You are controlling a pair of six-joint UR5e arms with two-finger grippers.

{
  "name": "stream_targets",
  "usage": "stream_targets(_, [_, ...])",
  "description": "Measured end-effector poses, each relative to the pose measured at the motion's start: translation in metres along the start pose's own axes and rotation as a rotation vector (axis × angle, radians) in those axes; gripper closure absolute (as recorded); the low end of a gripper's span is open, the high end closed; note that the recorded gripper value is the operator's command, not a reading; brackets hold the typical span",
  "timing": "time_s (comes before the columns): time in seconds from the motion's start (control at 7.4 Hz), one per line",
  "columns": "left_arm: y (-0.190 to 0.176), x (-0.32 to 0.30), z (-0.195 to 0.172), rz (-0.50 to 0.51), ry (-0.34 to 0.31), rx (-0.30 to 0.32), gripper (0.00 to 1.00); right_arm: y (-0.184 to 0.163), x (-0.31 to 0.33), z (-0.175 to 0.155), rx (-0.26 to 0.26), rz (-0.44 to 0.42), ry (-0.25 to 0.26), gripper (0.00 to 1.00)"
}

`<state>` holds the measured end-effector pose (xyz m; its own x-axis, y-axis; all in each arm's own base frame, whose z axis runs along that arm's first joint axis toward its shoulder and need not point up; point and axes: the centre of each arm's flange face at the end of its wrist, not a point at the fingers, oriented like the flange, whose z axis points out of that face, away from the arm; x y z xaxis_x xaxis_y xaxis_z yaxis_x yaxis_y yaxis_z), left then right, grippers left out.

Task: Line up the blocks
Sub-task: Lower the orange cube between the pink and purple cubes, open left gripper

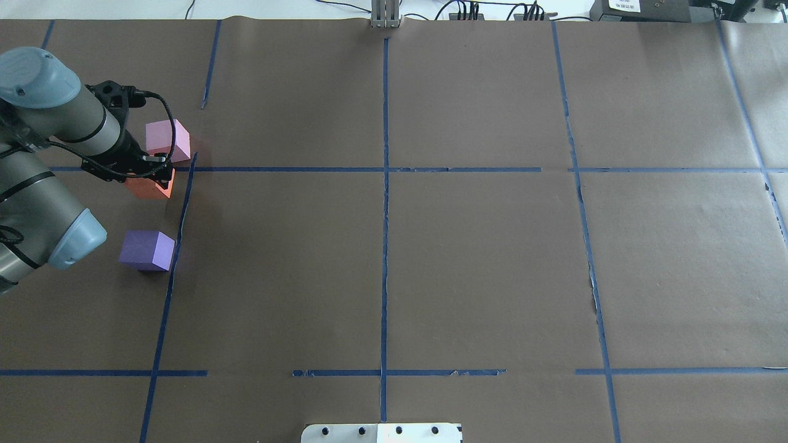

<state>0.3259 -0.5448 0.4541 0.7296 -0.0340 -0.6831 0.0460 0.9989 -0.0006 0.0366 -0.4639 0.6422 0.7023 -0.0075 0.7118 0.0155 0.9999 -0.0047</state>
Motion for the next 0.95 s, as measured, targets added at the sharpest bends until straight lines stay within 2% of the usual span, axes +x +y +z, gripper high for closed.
stream_targets(0.41, [0.0043, 0.0022, 0.0025, -0.008, 0.022, -0.031, 1.0, 0.0, 0.0, 0.0, 0.0, 0.0, 0.0, 0.0])
stream_targets(0.95, [0.0049, -0.0034, 0.0102, -0.025, 0.032, -0.029, 1.0, 0.0, -0.0003, 0.0004, -0.001, 0.0, 0.0, 0.0])
